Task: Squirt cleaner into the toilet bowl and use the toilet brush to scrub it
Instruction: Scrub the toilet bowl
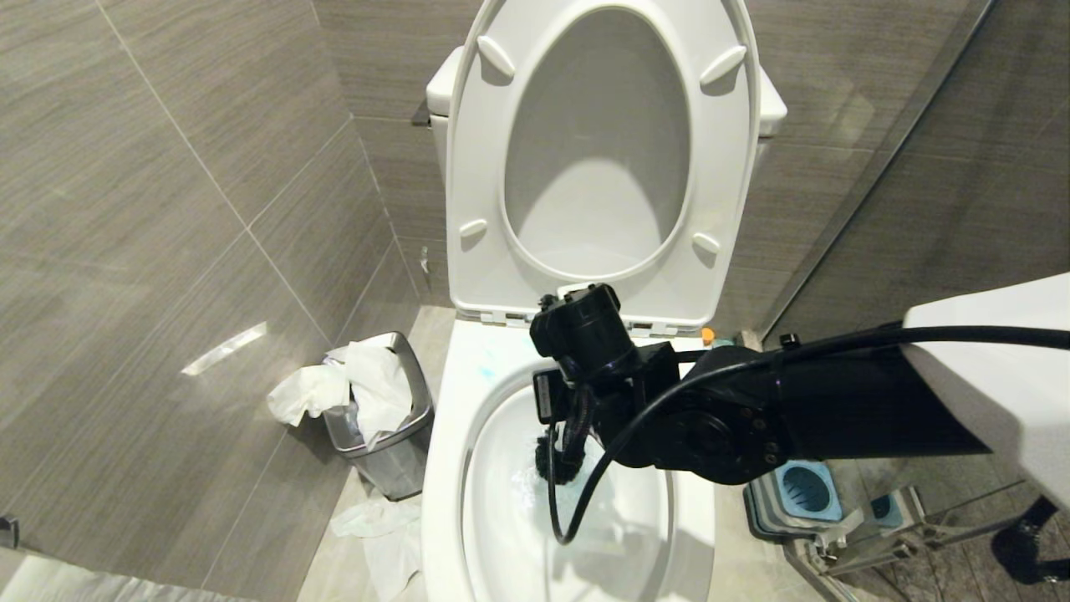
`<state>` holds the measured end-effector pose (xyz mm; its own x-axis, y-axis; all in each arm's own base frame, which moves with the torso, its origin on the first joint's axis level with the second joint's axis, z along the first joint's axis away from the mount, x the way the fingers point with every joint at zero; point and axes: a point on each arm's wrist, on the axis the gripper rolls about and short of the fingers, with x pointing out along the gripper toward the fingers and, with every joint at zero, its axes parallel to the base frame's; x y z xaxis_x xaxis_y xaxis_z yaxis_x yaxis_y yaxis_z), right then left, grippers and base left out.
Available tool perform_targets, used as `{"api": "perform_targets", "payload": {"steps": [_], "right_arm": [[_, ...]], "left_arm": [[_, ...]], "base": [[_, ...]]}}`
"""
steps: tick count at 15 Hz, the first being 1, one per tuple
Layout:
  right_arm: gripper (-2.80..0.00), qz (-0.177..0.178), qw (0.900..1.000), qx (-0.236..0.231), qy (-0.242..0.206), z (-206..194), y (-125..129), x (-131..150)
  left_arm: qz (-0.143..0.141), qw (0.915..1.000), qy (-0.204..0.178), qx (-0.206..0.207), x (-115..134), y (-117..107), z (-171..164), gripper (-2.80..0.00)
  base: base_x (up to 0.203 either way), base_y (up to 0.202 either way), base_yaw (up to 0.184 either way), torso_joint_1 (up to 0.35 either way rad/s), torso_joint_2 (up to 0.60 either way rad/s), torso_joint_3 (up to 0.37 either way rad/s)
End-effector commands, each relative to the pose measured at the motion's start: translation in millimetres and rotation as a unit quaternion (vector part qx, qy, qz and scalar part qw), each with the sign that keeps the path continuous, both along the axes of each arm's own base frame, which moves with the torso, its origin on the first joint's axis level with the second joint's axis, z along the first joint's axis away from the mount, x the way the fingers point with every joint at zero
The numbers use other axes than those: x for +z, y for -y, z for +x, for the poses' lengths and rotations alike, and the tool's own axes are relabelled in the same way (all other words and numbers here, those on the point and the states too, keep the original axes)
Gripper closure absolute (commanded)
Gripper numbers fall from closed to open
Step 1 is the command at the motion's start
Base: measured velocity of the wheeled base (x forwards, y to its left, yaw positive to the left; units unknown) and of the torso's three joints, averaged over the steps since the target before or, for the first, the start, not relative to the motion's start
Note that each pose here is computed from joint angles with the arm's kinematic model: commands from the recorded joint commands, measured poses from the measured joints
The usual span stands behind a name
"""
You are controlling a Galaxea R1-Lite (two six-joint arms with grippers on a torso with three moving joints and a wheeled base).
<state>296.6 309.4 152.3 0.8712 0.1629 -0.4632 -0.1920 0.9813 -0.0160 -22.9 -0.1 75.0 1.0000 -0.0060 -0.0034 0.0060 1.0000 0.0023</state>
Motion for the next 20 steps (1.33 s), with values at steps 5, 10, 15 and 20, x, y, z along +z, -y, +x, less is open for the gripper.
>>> {"api": "perform_targets", "payload": {"steps": [5,10,15,20], "right_arm": [[0.0,-0.022,1.0,-0.005,-0.012,18.3,-13.8,-29.9],[0.0,0.006,0.999,0.009,0.034,4.1,1.3,29.0],[0.0,0.024,0.998,0.018,0.058,-23.1,29.7,77.1],[0.0,0.003,0.999,0.016,0.039,-32.0,40.3,67.8]], "left_arm": [[0.0,1.0,-0.001,0.0,-0.4,0.0,0.2,0.0],[0.0,1.0,-0.001,0.0,-0.4,0.0,0.2,0.0],[0.0,1.0,-0.001,0.0,-0.4,0.0,0.2,0.0],[0.0,1.0,-0.001,0.0,-0.4,0.0,0.2,0.0]], "base": [[0.0,0.0,0.0,0.0,0.0,0.0],[0.0,0.0,0.0,0.0,0.0,0.0],[0.0,0.0,0.0,0.0,0.0,0.0],[0.0,0.0,0.0,0.0,0.0,0.0]]}}
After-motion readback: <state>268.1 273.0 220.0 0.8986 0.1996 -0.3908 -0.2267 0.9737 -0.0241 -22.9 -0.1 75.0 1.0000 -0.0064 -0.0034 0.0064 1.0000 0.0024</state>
